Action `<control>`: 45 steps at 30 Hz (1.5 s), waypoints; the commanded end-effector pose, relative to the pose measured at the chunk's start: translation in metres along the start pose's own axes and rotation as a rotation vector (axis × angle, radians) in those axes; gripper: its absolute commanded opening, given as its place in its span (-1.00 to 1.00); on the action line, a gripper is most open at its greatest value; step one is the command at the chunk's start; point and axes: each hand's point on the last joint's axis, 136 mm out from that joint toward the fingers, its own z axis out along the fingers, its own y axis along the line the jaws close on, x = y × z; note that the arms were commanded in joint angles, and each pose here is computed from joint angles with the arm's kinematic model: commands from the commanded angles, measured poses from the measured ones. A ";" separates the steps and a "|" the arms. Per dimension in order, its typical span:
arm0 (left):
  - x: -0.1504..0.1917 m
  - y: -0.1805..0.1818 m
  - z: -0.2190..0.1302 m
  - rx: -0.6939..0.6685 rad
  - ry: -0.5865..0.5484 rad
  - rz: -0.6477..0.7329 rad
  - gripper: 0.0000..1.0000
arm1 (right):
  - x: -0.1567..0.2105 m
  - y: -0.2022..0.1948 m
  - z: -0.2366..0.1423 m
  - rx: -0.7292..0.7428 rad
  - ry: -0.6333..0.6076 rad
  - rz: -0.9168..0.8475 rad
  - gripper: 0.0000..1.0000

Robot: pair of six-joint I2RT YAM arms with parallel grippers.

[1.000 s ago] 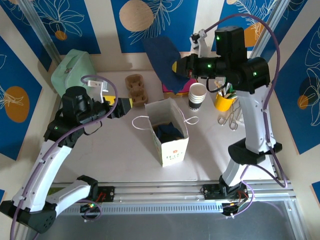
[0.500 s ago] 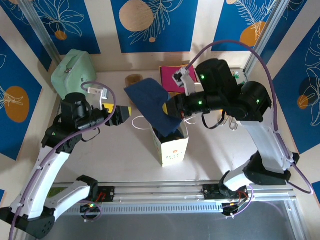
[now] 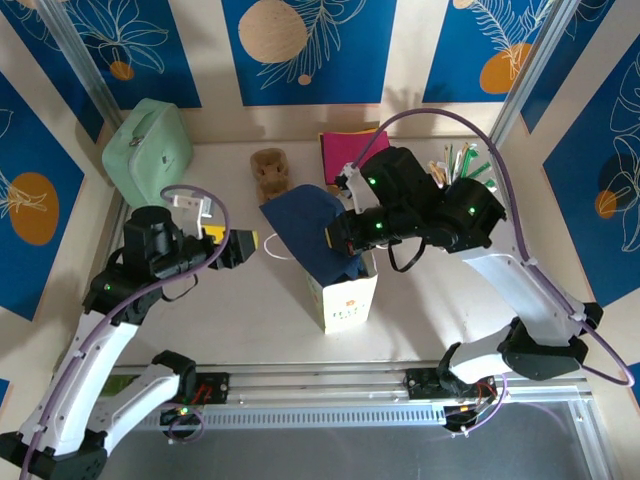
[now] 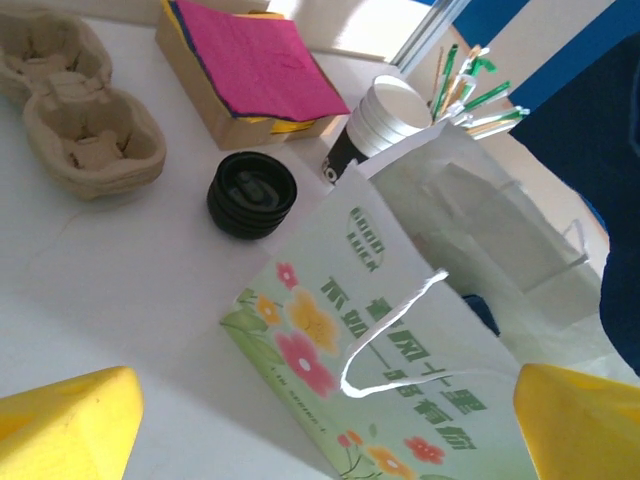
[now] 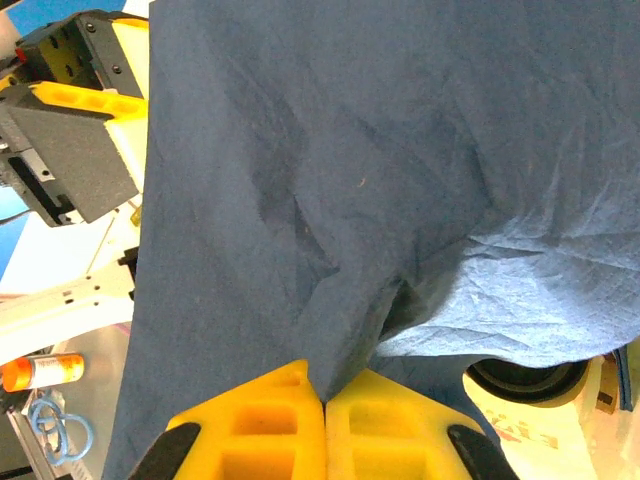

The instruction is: Pack the takeout coffee

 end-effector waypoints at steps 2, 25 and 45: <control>0.006 0.011 -0.004 -0.054 0.000 -0.020 0.90 | -0.005 -0.004 0.008 0.022 -0.017 -0.025 -1.00; -0.001 -0.009 0.005 0.061 0.021 -0.021 0.91 | 0.023 -0.065 0.078 0.210 0.220 0.036 -1.00; 0.000 -0.014 0.010 0.107 0.017 -0.029 0.91 | 0.051 -0.104 0.112 0.346 0.347 0.074 -1.00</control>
